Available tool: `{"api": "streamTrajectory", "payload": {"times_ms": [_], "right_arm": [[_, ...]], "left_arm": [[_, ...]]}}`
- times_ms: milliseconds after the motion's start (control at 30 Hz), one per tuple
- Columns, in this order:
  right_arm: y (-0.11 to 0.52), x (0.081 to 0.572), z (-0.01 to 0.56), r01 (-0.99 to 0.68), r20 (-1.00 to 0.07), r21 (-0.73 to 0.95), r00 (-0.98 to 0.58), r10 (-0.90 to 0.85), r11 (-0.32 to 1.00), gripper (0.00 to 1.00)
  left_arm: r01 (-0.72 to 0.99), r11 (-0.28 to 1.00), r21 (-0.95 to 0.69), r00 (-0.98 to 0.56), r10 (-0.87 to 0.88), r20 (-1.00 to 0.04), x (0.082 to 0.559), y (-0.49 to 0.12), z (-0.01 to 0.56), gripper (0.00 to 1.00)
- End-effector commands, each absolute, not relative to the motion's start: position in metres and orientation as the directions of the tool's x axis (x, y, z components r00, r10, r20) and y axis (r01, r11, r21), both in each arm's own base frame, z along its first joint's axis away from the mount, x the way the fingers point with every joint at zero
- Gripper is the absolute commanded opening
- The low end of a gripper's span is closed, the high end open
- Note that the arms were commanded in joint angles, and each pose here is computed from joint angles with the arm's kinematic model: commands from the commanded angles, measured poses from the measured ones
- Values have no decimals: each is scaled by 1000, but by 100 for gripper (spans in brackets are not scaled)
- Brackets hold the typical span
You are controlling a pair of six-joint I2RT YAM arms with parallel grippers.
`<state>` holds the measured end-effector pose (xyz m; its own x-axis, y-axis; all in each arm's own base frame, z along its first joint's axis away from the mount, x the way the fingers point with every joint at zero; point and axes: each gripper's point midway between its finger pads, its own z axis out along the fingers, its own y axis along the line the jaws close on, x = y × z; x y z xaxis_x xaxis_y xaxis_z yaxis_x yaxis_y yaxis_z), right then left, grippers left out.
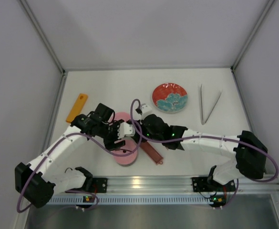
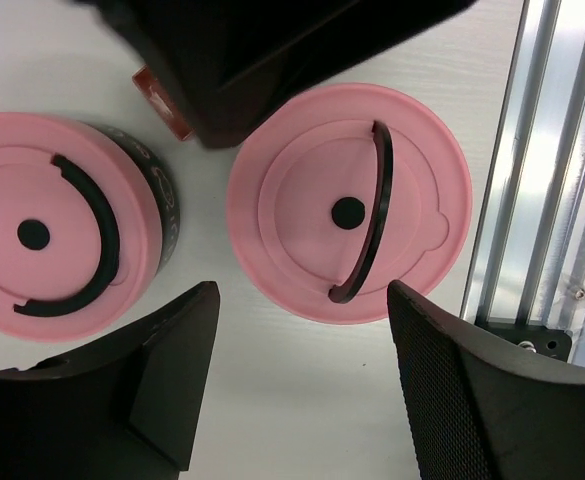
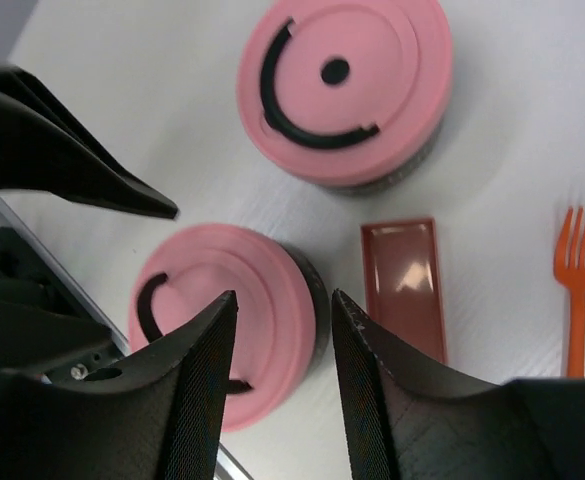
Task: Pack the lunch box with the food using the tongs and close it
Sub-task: Close the box lid on the packing box.
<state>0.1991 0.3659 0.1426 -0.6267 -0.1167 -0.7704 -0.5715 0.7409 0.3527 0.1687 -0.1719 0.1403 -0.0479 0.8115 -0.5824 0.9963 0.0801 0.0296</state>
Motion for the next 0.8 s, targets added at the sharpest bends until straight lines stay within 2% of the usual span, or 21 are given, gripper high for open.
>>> {"api": "streamTrajectory", "payload": {"times_ms": [0, 133, 300, 400, 567, 700, 767], "right_arm": [[384, 213, 175, -621, -812, 320, -569, -131, 715, 42], [388, 205, 147, -624, -774, 340, -611, -167, 704, 39], [377, 175, 58, -584, -614, 369, -737, -282, 723, 34], [373, 165, 36, -598, -578, 335, -741, -342, 728, 33], [373, 169, 43, -619, -597, 299, -715, -364, 726, 32], [383, 182, 81, -646, -659, 277, -667, -349, 711, 34], [392, 193, 110, -666, -706, 258, -625, -334, 700, 38]], "left_arm": [[997, 78, 16, -51, 783, -620, 168, -175, 154, 73], [996, 88, 2, -69, 795, -603, 165, -169, 140, 72], [992, 122, -17, -107, 788, -606, 166, -170, 118, 71], [988, 151, -7, -124, 785, -607, 170, -169, 98, 71], [986, 166, -2, -133, 785, -605, 169, -167, 82, 70], [986, 168, -2, -135, 788, -601, 166, -165, 84, 69], [986, 169, 8, -130, 787, -604, 168, -165, 89, 69]]}}
